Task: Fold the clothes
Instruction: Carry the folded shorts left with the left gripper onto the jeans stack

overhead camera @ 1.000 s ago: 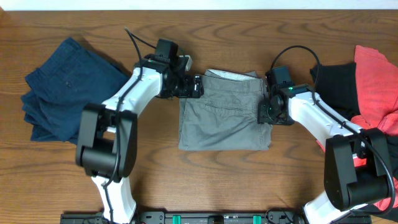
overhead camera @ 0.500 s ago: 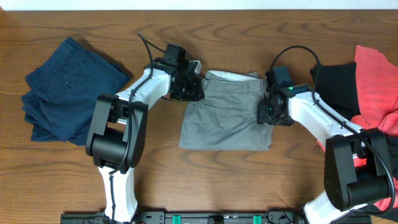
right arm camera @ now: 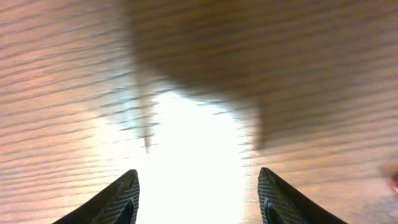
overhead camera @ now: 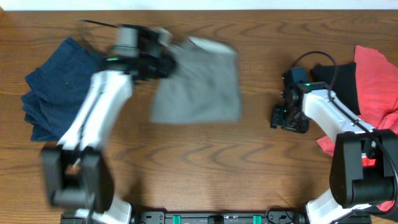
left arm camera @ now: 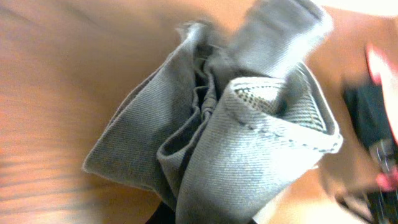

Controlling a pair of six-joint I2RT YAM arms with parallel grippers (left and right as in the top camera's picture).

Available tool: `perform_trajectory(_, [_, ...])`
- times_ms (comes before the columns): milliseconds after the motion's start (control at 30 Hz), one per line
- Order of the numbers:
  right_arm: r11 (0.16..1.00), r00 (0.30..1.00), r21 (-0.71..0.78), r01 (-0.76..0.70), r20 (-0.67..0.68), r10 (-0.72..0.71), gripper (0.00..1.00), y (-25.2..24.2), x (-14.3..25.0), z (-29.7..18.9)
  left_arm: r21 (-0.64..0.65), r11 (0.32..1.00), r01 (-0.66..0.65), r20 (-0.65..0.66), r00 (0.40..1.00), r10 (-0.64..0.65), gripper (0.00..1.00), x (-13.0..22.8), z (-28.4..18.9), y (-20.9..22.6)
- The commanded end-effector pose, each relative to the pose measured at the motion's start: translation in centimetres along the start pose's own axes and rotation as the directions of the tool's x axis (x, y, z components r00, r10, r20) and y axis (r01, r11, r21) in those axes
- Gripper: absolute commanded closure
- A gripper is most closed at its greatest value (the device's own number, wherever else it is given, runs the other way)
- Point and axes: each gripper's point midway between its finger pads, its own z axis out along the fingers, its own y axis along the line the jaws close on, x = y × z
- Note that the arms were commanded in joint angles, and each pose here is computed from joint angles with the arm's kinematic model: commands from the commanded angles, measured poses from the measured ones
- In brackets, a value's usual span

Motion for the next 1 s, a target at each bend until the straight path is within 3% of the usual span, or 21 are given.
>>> perform_trajectory(0, [1.0, 1.0, 0.002, -0.005, 0.006, 0.005, 0.41, -0.5, -0.4, -0.3, -0.227, 0.973, 0.03, 0.226, 0.974, 0.022, 0.94, -4.9, -8.0, 4.5])
perform_trajectory(100, [1.0, 1.0, 0.002, -0.003, 0.006, 0.003, 0.41, -0.4, -0.3, -0.3, -0.402, 0.905, 0.14, 0.378, 0.925, 0.025, 0.94, -7.0, -14.5, 9.5])
perform_trajectory(200, [1.0, 1.0, 0.002, -0.002, 0.006, 0.002, 0.41, -0.4, -0.3, -0.3, -0.479, 0.844, 0.242, 0.455, 0.891, 0.003, 0.94, -7.3, -18.6, 14.0])
perform_trajectory(467, [1.0, 1.0, 0.001, -0.002, -0.007, 0.002, 0.41, -0.4, 0.0, -0.3, -0.52, 0.702, 0.487, 0.443, 0.856, -0.266, 0.87, -2.1, -18.0, 24.9])
perform_trajectory(567, [1.0, 1.0, 0.006, -0.002, -0.02, 0.003, 0.41, -0.5, 0.3, -0.3, -0.503, 0.688, 0.522, 0.433, 0.842, -0.322, 0.88, -1.1, -17.0, 26.2])
perform_trajectory(767, [1.0, 1.0, 0.007, -0.003, -0.023, 0.003, 0.41, -0.6, 0.4, -0.3, -0.495, 0.697, 0.519, 0.447, 0.84, -0.307, 0.87, -1.6, -17.5, 25.8])
perform_trajectory(967, [1.0, 1.0, 0.007, -0.002, -0.022, 0.003, 0.41, -0.6, 0.4, -0.3, -0.51, 0.668, 0.542, 0.382, 0.838, -0.389, 0.86, 1.0, -17.5, 24.7])
